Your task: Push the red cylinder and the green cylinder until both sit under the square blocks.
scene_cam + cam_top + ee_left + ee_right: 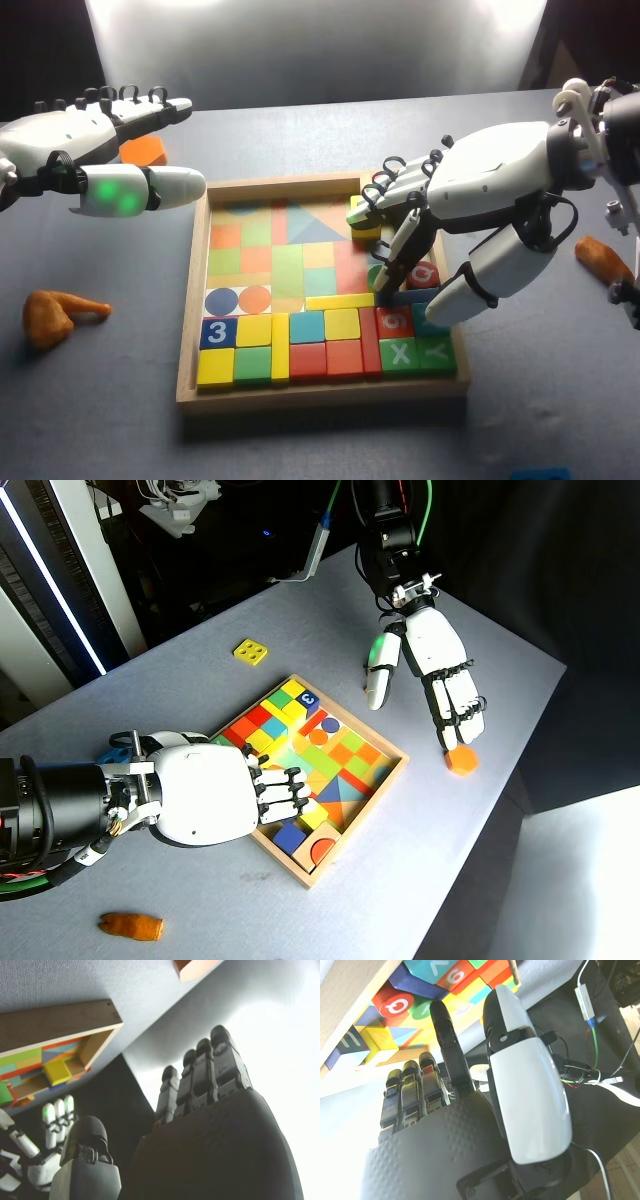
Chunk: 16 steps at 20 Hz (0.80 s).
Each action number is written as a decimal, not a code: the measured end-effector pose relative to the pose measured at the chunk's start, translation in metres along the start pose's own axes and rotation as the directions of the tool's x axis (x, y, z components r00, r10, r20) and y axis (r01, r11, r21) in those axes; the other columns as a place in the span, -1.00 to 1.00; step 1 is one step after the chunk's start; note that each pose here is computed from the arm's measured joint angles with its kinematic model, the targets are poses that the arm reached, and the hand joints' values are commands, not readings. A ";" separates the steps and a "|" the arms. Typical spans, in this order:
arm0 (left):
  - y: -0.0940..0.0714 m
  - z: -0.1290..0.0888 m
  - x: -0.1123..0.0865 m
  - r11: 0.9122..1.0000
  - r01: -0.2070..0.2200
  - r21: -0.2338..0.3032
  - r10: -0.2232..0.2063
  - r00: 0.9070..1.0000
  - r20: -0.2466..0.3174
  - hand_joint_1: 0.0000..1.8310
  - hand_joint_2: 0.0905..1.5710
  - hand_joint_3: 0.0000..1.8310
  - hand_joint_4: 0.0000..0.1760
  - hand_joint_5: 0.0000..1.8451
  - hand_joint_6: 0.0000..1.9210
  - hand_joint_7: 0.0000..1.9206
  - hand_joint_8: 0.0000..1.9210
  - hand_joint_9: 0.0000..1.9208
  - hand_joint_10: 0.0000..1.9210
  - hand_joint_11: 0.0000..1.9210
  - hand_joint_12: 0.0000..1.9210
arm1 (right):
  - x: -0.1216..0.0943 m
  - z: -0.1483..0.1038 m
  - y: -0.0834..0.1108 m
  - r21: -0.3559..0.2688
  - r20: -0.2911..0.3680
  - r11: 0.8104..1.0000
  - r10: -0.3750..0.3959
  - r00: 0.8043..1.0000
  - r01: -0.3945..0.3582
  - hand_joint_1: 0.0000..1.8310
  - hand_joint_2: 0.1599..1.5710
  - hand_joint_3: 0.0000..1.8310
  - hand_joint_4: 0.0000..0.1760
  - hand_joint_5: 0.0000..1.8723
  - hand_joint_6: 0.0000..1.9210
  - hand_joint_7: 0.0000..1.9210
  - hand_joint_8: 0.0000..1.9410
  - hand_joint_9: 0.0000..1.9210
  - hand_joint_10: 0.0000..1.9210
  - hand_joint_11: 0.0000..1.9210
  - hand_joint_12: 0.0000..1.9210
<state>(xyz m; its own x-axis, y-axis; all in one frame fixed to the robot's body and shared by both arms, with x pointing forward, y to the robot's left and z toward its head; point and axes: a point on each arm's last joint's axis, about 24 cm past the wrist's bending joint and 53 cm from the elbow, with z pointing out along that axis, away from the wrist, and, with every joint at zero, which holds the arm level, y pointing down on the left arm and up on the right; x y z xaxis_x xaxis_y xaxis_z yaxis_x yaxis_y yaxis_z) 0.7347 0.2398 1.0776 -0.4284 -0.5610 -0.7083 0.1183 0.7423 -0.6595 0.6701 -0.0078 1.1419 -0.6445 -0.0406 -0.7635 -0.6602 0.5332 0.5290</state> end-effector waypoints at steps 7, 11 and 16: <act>0.000 0.000 0.000 1.000 0.001 -0.001 -0.001 1.000 -0.001 -0.98 0.39 -1.00 0.69 -0.98 -1.00 -1.00 -1.00 -1.00 -1.00 -1.00 -0.89 | 0.000 0.000 0.001 -0.001 -0.001 1.000 0.001 1.000 -0.001 -0.72 0.41 -1.00 0.90 -0.31 -1.00 -1.00 -1.00 -1.00 -1.00 -1.00 -1.00; 0.001 0.000 0.001 1.000 -0.001 -0.002 0.001 1.000 -0.001 -0.97 0.41 -1.00 0.55 -0.98 -1.00 -1.00 -1.00 -1.00 -1.00 -1.00 -0.87 | 0.000 0.000 0.001 -0.001 -0.001 1.000 0.001 1.000 -0.001 -0.72 0.41 -1.00 0.89 -0.32 -1.00 -1.00 -1.00 -1.00 -1.00 -1.00 -1.00; 0.002 -0.001 0.002 1.000 -0.002 -0.004 0.002 1.000 -0.003 -0.98 0.41 -1.00 0.59 -0.98 -1.00 -1.00 -1.00 -1.00 -1.00 -1.00 -0.76 | 0.000 0.000 0.001 -0.001 -0.001 1.000 0.002 1.000 -0.002 -0.72 0.41 -1.00 0.95 -0.31 -1.00 -1.00 -1.00 -1.00 -1.00 -1.00 -1.00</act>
<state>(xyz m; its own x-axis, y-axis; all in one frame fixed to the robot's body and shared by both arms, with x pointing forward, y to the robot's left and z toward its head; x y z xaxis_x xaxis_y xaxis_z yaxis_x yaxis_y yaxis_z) 0.7336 0.2408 1.0752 -0.4309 -0.5581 -0.7091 0.1154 0.7453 -0.6567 0.6694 -0.0074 1.1418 -0.6460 -0.0408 -0.7623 -0.6596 0.5324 0.5305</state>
